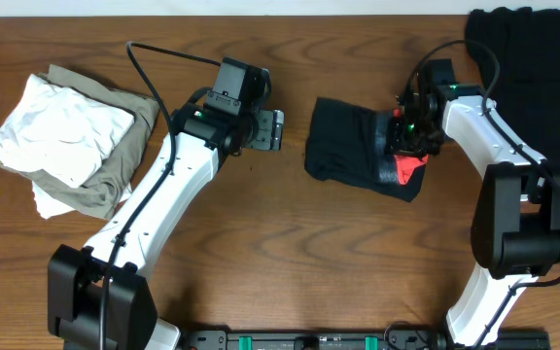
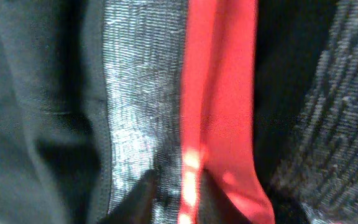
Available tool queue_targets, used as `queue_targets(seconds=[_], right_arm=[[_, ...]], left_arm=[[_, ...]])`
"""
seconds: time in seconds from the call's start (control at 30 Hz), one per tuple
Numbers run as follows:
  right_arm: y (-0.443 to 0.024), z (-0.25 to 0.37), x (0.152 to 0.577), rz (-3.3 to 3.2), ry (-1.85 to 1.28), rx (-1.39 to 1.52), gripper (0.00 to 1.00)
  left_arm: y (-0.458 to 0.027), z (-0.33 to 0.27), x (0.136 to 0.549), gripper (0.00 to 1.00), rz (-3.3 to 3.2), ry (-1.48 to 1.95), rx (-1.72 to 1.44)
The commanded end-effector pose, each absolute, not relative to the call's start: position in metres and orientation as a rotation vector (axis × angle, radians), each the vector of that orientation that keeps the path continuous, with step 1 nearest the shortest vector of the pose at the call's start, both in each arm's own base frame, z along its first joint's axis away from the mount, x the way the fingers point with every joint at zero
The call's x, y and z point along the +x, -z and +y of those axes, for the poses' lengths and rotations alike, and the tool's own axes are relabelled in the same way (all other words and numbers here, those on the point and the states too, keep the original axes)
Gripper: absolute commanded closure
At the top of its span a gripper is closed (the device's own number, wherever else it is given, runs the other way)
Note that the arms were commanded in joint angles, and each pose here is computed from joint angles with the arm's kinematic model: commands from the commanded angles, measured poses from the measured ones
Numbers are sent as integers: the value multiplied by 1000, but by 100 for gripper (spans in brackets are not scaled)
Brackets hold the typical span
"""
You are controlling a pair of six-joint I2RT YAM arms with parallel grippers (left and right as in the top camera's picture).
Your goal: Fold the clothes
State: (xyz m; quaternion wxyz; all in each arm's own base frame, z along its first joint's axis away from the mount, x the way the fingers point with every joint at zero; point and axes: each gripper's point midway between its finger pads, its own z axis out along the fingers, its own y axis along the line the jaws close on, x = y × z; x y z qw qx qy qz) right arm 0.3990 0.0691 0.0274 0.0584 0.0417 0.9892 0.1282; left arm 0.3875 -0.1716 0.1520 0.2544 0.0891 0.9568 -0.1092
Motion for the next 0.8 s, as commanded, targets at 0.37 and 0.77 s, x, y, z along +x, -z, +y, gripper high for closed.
queue_targets(seconds=[0.37,0.77], right_arm=[[-95,36,415,2808,-428,230,99],[-84,10,385,2908,-393,354,85]], left_arm=[[-148,-172,386,21,2615,307,239],[-148,-172,386,20,2615,307,239]])
